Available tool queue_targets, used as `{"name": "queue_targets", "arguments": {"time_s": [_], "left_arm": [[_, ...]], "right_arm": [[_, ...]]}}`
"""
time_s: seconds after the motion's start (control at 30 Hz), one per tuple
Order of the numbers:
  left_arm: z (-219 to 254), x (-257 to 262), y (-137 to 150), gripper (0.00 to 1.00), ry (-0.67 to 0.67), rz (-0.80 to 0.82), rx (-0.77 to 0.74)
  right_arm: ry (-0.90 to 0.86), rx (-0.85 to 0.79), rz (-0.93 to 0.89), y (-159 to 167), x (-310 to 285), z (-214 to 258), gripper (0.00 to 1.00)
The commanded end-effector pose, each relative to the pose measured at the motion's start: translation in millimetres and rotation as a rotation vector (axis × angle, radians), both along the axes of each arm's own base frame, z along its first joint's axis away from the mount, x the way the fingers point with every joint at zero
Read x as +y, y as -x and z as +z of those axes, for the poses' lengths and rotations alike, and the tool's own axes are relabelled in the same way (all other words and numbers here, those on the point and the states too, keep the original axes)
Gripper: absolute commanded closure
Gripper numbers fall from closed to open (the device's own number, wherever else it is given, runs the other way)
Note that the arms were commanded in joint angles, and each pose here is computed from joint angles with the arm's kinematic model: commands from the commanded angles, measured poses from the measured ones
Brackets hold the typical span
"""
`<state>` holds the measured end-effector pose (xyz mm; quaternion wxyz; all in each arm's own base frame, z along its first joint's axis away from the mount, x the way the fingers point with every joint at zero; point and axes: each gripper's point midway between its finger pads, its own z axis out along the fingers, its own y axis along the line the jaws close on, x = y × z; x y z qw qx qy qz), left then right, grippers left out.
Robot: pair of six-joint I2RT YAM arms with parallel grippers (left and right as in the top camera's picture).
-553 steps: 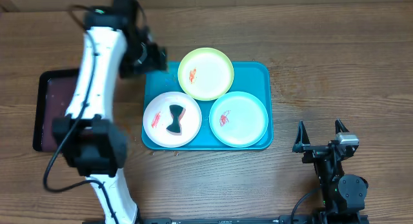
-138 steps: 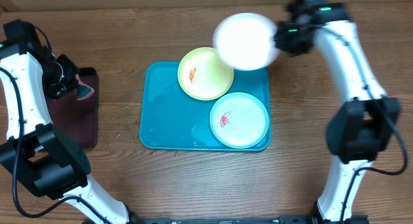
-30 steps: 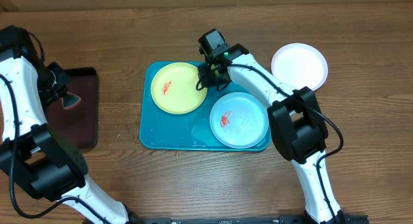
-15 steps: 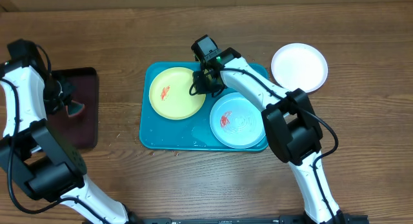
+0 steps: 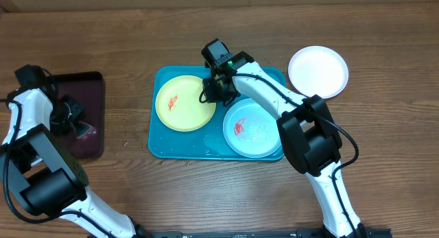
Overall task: Clean dirty plates on tray and stack at the side
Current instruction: 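Lower the sponge in the left gripper into the maroon tray's water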
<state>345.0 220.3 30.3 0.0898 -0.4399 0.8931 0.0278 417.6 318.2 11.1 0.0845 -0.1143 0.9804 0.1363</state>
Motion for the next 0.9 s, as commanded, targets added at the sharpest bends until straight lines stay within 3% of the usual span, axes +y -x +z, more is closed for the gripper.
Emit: {"name": "queue_targets", "arguments": {"time_s": [0.0, 0.07, 0.1, 0.37, 0.43, 0.5, 0.63, 0.8, 0.87], "left_arm": [[6, 2, -1, 0.47, -0.016, -0.008, -0.03], [7, 4, -5, 0.35, -0.024, -0.008, -0.043], [8, 5, -6, 0.35, -0.027, -0.009, -0.048], [10, 5, -6, 0.44, -0.025, -0.009, -0.046], [8, 2, -1, 0.5, -0.016, -0.013, -0.024], [-3, 0, 6, 0.65, -0.017, -0.011, -0.007], [-15, 3, 14, 0.72, -0.047, -0.001, 0.011], [1, 10, 6, 0.96, -0.069, 0.001, -0.005], [15, 14, 0, 0.96, -0.075, 0.002, -0.014]], "right_arm": [[0.021, 0.027, 0.016, 10, 3, -11, 0.96], [0.021, 0.027, 0.016, 10, 3, -11, 0.96], [0.021, 0.027, 0.017, 10, 3, -12, 0.96], [0.021, 0.027, 0.017, 11, 4, -11, 0.96], [0.02, 0.026, 0.017, 10, 4, -11, 0.96], [0.021, 0.026, 0.017, 10, 4, -11, 0.96], [0.021, 0.026, 0.017, 10, 4, -11, 0.96], [0.021, 0.026, 0.018, 10, 4, -11, 0.96], [0.019, 0.023, 0.017, 10, 4, -11, 0.96]]}}
